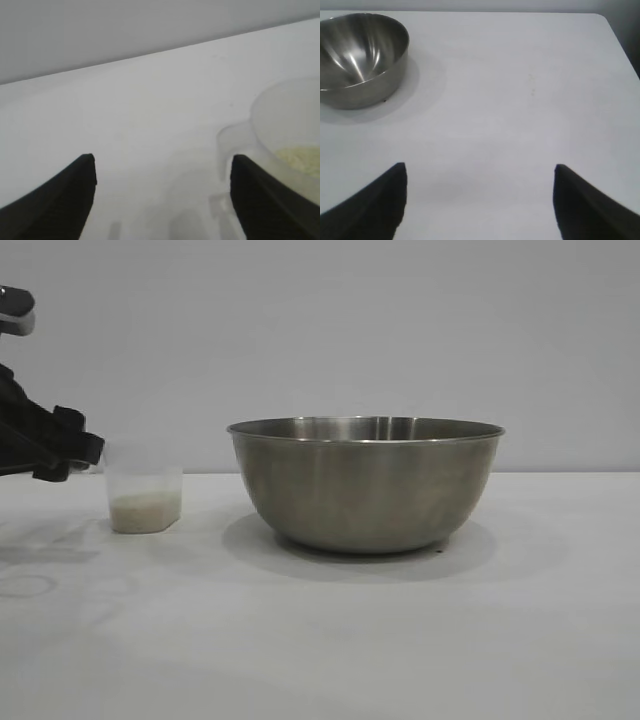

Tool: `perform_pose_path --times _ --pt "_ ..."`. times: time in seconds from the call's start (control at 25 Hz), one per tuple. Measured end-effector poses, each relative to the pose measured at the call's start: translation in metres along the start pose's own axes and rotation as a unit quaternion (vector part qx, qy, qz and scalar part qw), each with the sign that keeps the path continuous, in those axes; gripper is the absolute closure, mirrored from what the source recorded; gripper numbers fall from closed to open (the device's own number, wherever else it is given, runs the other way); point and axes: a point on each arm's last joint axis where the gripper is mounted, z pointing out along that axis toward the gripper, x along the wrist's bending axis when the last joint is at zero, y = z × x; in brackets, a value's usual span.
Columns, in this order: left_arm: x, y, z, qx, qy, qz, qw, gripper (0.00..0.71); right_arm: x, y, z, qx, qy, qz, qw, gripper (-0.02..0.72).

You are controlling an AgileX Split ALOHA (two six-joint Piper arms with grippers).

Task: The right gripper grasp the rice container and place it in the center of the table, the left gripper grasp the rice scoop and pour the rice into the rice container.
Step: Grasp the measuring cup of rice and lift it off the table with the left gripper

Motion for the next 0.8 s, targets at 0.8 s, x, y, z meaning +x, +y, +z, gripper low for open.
perform_pose_path --times 0.8 --pt "-0.011 -0.005 0.025 -0.013 -0.022 0.009 1.000 0.160 0.000 0.000 0.000 0.000 0.000 0.000 1.000 0.190"
